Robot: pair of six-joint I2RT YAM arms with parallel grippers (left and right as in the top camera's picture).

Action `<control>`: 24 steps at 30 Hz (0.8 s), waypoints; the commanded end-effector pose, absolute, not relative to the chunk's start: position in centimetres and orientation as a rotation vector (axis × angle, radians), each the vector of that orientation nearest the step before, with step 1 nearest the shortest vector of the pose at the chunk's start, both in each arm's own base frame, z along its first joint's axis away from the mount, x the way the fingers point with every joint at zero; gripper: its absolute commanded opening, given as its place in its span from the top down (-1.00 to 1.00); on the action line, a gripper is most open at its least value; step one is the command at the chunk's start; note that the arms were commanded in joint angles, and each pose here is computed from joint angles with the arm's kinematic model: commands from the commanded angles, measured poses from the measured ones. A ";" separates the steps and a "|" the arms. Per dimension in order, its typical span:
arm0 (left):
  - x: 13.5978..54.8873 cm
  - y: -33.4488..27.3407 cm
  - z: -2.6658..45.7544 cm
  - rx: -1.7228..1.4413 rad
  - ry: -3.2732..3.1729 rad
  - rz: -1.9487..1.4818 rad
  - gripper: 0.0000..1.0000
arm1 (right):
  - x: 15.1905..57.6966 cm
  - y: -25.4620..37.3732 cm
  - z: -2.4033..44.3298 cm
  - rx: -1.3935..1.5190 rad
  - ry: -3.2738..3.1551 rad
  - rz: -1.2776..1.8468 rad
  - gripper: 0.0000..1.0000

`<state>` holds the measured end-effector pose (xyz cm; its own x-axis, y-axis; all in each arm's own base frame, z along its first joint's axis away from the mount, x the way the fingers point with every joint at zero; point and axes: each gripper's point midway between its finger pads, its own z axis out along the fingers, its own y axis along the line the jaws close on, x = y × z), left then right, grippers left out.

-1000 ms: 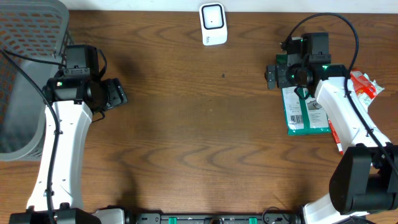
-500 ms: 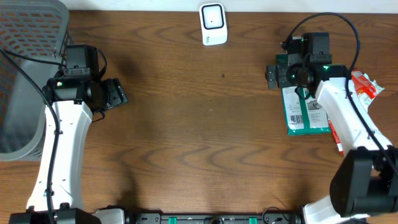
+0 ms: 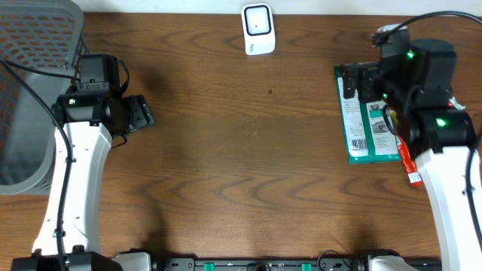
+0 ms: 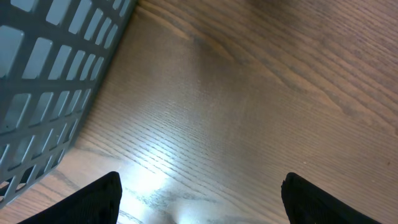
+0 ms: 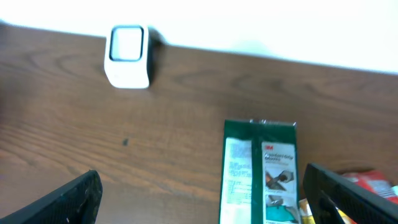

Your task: Scan the item barcode

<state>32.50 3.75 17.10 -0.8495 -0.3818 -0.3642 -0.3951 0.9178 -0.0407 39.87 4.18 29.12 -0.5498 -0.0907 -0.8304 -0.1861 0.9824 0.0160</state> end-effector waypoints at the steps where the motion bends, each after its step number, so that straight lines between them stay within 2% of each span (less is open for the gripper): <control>1: 32.4 4.0 17.3 -0.569 2.704 0.064 -0.67 | 38.4 4.0 32.0 -0.194 2.080 0.124 -0.98; 12: 32.4 4.0 17.3 -0.569 2.704 0.064 -0.67 | 31.8 3.7 38.4 -0.193 1.913 0.112 -0.99; 17: 32.4 4.0 17.3 -0.569 2.704 0.064 -0.67 | 26.6 3.5 39.2 -0.193 1.907 0.111 -0.99; 24: 32.4 4.0 17.3 -0.569 2.704 0.064 -0.67 | 20.4 1.7 37.5 -0.137 1.978 0.029 -0.99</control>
<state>32.51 3.74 17.10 -0.8494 -0.3818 -0.3644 -0.3949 0.9178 -0.0411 22.27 3.07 37.85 -0.3825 -0.0819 -0.9203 -0.1774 0.9840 -0.0138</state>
